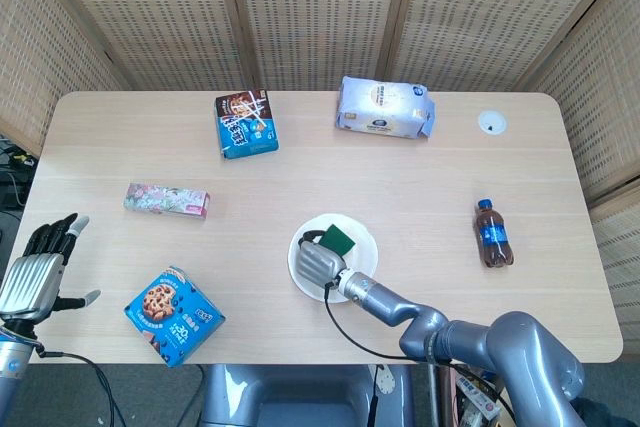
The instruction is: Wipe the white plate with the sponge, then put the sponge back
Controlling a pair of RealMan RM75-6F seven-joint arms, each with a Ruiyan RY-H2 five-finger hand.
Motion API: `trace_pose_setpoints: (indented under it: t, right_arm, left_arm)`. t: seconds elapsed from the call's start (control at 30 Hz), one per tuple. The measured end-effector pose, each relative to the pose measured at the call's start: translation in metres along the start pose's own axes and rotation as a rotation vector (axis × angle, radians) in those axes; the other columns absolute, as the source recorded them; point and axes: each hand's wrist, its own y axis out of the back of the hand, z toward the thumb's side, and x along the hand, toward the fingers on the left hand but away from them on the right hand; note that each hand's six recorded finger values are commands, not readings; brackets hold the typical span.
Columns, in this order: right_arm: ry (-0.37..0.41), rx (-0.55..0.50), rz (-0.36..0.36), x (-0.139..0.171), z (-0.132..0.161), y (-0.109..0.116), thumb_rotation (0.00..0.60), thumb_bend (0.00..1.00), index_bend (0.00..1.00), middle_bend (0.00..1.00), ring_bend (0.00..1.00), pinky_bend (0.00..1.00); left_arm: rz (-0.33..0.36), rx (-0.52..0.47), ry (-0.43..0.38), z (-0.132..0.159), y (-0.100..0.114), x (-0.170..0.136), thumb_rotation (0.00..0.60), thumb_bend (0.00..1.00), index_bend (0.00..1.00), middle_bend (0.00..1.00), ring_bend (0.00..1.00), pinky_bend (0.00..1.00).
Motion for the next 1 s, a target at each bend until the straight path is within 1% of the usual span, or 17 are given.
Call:
trace_pose_setpoints:
  t: [0.2, 0.33, 0.4, 0.53, 1.0]
  right_arm:
    - [-0.045, -0.002, -0.045, 0.005, -0.020, 0.014, 0.600, 0.43, 0.56, 0.46, 0.35, 0.46]
    - [-0.061, 0.004, -0.041, 0.007, -0.026, 0.014, 0.600, 0.43, 0.56, 0.46, 0.35, 0.46]
    - [-0.057, 0.011, -0.027, 0.008, -0.025, 0.010, 0.600, 0.43, 0.56, 0.46, 0.35, 0.46]
    - [-0.031, 0.025, 0.001, 0.012, -0.012, 0.000, 0.600, 0.43, 0.56, 0.46, 0.35, 0.46]
    - [0.008, 0.077, 0.050, 0.012, 0.005, -0.022, 0.600, 0.43, 0.56, 0.47, 0.35, 0.46]
  left_arm:
    - [-0.003, 0.000, -0.004, 0.000, 0.000, 0.000, 0.600, 0.00, 0.00, 0.00, 0.00, 0.00]
    - [-0.004, 0.001, -0.008, 0.001, -0.001, -0.001, 0.600, 0.00, 0.00, 0.00, 0.00, 0.00]
    - [-0.004, 0.000, -0.010, 0.002, 0.000, -0.001, 0.600, 0.00, 0.00, 0.00, 0.00, 0.00]
    - [-0.004, 0.000, -0.009, 0.001, 0.000, -0.001, 0.600, 0.00, 0.00, 0.00, 0.00, 0.00]
    - [-0.010, -0.001, -0.008, 0.001, -0.001, 0.000, 0.600, 0.00, 0.00, 0.00, 0.00, 0.00]
